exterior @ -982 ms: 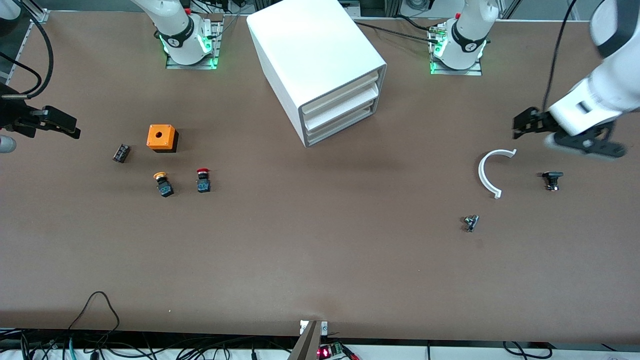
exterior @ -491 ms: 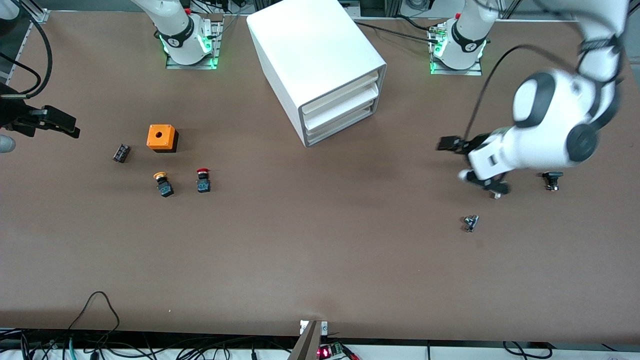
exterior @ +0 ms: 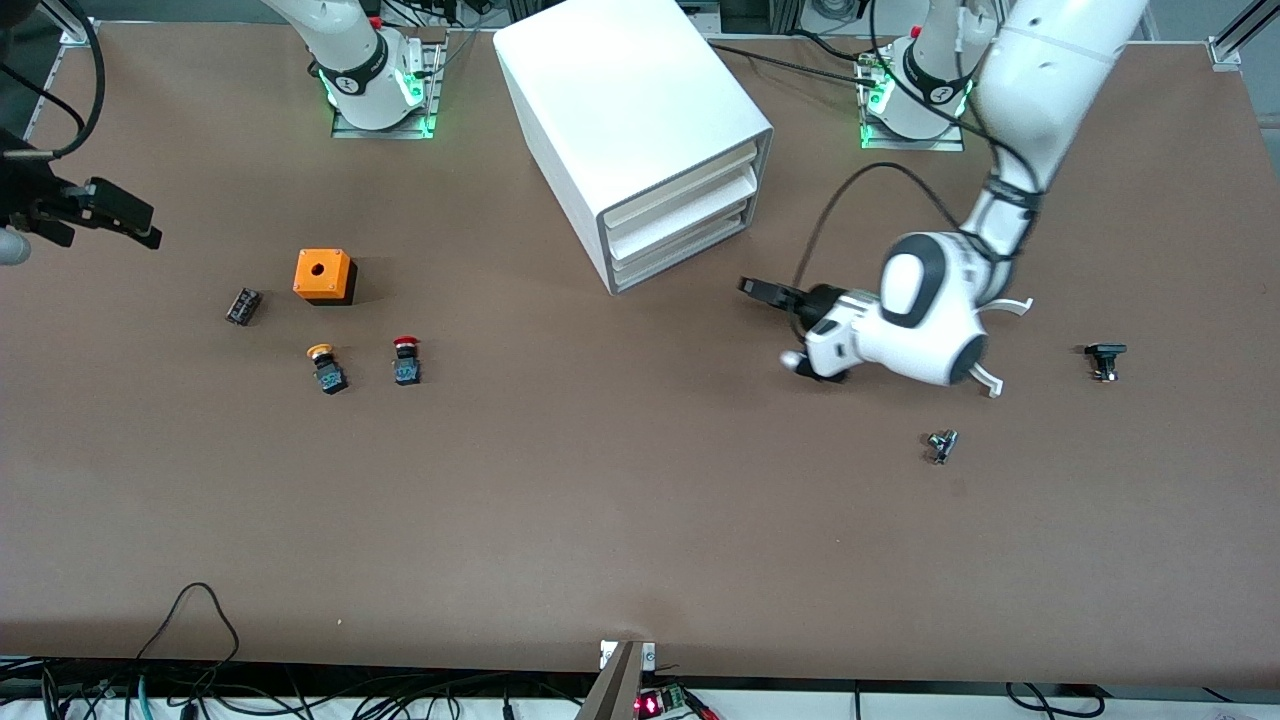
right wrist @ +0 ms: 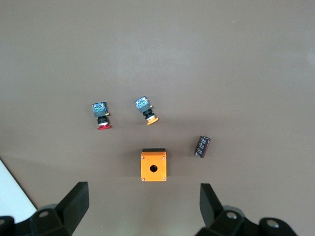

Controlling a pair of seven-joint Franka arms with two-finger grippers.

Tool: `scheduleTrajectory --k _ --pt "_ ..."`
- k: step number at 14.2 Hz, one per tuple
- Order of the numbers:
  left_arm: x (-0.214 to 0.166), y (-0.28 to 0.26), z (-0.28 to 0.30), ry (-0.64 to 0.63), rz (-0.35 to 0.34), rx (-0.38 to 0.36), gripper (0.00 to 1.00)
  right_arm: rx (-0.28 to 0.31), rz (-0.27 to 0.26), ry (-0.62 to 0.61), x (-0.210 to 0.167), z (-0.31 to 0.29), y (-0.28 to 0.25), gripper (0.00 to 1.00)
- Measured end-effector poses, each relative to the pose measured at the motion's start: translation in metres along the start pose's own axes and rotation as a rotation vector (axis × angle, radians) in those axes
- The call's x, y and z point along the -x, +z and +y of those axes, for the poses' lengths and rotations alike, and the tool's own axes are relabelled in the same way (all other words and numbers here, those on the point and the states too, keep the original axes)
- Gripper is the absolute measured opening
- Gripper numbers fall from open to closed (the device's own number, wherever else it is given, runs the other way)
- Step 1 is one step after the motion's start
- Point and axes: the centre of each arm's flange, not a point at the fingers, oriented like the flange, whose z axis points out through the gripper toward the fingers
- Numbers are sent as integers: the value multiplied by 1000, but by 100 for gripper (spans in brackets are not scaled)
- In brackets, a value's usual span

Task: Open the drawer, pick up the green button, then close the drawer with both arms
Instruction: 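Reach the left gripper to the handle of the white cabinet drawer, then grasp the drawer handle with the left gripper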

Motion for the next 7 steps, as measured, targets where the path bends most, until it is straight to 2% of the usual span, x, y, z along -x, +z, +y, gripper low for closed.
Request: scheduleTrajectory --k 3,7 --pt "19 61 -12 27 -40 69 100 0 2 -2 1 -1 0 100" --pt "39 99 -9 44 -108 81 100 0 5 -5 1 -3 0 100"
